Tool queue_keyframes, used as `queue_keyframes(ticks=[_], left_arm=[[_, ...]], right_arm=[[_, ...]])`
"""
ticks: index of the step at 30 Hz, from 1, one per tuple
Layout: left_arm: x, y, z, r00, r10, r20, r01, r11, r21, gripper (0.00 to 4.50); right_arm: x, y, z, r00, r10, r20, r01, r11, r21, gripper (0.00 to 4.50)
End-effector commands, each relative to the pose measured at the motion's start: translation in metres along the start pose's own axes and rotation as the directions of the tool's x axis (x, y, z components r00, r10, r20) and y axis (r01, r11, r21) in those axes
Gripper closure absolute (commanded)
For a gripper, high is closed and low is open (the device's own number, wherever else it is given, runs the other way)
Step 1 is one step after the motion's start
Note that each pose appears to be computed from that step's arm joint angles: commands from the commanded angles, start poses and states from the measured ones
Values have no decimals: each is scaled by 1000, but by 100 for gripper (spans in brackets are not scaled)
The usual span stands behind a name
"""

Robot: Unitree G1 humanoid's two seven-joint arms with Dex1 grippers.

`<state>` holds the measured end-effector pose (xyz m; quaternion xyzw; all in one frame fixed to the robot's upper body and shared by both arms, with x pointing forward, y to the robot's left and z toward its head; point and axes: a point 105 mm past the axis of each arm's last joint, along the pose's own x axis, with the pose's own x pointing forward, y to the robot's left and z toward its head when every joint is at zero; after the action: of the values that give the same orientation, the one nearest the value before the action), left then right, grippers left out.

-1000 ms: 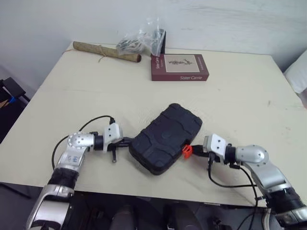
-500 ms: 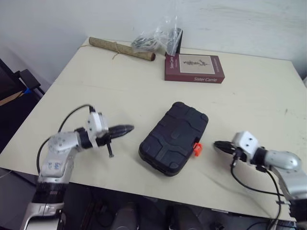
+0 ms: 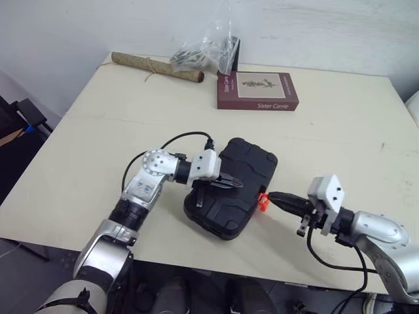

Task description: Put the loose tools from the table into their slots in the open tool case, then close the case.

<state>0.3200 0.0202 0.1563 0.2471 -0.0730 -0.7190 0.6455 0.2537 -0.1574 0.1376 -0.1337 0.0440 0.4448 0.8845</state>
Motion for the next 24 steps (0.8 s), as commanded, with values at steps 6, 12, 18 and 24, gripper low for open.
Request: queue_keyframes(ticks=[6, 12, 18, 24], left_arm=[[6, -6, -31, 992, -2, -130, -4, 999, -49, 450], [4, -10, -36, 990, 20, -137, -31, 997, -74, 450], [4, -3, -37, 986, 82, -143, -94, 993, -77, 450], [5, 0, -44, 977, 90, -192, -104, 992, -65, 450]], right_arm=[[-5, -2, -27, 988, -26, -153, 23, 999, -25, 448], [-10, 0, -40, 979, -55, -195, 56, 998, -2, 448], [-9, 2, -53, 967, -44, -250, 54, 998, 33, 448], [15, 3, -53, 980, -59, -192, 70, 996, 50, 448]])
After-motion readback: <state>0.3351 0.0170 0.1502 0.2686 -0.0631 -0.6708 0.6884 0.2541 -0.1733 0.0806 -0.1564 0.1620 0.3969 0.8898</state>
